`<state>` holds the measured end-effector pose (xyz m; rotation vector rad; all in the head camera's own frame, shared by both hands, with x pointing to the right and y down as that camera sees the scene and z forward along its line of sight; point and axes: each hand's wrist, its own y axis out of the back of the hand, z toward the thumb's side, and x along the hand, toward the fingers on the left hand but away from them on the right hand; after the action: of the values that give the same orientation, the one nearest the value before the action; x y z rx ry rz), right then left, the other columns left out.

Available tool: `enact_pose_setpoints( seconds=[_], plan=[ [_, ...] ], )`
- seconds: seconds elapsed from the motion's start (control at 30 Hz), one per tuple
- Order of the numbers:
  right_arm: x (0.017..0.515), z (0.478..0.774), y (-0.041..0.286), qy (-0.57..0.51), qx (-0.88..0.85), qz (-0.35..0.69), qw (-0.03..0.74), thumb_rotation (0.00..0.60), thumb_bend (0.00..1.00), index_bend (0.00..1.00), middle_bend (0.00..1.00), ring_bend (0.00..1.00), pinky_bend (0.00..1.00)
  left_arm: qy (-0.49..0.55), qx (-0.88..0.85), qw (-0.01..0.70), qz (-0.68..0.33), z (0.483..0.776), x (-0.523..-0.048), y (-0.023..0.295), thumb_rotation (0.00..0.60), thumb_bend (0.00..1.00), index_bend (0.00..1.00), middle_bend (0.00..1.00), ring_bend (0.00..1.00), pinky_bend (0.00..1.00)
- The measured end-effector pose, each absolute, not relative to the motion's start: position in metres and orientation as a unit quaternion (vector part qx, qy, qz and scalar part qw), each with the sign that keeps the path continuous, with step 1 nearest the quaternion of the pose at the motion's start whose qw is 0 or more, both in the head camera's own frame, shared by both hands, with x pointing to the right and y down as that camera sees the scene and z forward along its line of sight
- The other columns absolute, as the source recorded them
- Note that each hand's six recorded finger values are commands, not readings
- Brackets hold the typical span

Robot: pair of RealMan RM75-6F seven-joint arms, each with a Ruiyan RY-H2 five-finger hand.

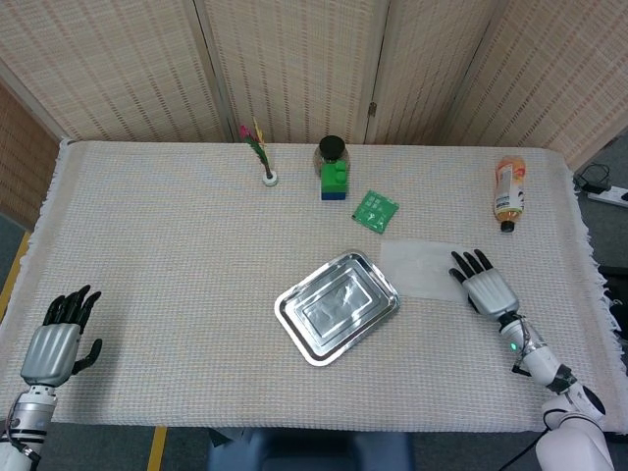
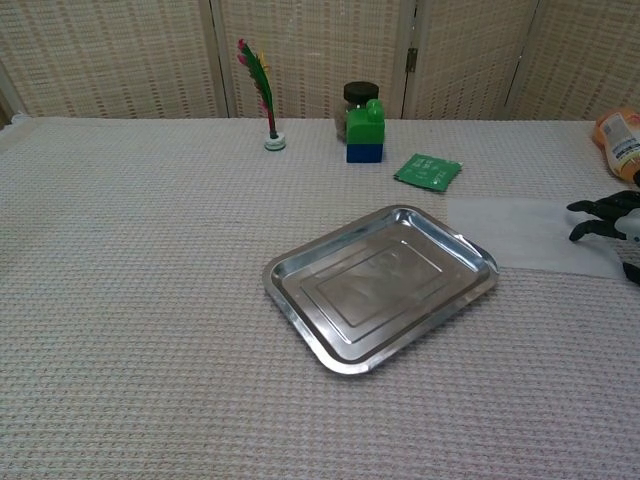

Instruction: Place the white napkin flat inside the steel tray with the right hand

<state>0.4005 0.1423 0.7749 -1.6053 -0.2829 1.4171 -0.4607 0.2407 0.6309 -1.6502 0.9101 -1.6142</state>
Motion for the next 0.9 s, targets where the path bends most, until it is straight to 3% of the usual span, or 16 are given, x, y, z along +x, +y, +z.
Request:
enact_pose_setpoints(
  seconds=[0.13, 0.3, 0.37, 0.7, 0.9],
  plan=[
    [0.393, 0.775, 0.14, -0.131, -0.661, 0.571, 0.469, 0.6, 0.65, 0.49, 0.0, 0.0, 0.0, 0.348, -0.626, 0.326, -0.617, 0.631, -0.462, 0.24, 0.6, 0.5, 0.0, 0.0, 0.0, 0.0],
    [0.386, 0.77, 0.137, -0.156, -0.665, 0.557, 0.472, 0.6, 0.69, 0.7, 0.13, 0.0, 0.0, 0.35, -0.625, 0.328, -0.616, 0.63, -0.464, 0.239, 0.6, 0.5, 0.0, 0.0, 0.0, 0.0],
    [0.386, 0.77, 0.137, -0.158, -0.665, 0.557, 0.472, 0.6, 0.7, 0.75, 0.16, 0.0, 0.0, 0.351, -0.625, 0.329, -0.615, 0.629, -0.464, 0.24, 0.6, 0.5, 0.0, 0.0, 0.0, 0.0],
    [0.386, 0.766, 0.135, -0.168, -0.663, 0.553, 0.476, 0.6, 0.7, 0.77, 0.18, 0.02, 0.0, 0.351, -0.623, 0.333, -0.615, 0.627, -0.463, 0.24, 0.6, 0.5, 0.0, 0.0, 0.0, 0.0],
    [0.388, 0.749, 0.122, -0.214, -0.654, 0.538, 0.487, 0.6, 0.7, 0.77, 0.18, 0.02, 0.0, 0.352, -0.625, 0.331, -0.614, 0.627, -0.463, 0.24, 0.6, 0.5, 0.0, 0.0, 0.0, 0.0]
  ],
)
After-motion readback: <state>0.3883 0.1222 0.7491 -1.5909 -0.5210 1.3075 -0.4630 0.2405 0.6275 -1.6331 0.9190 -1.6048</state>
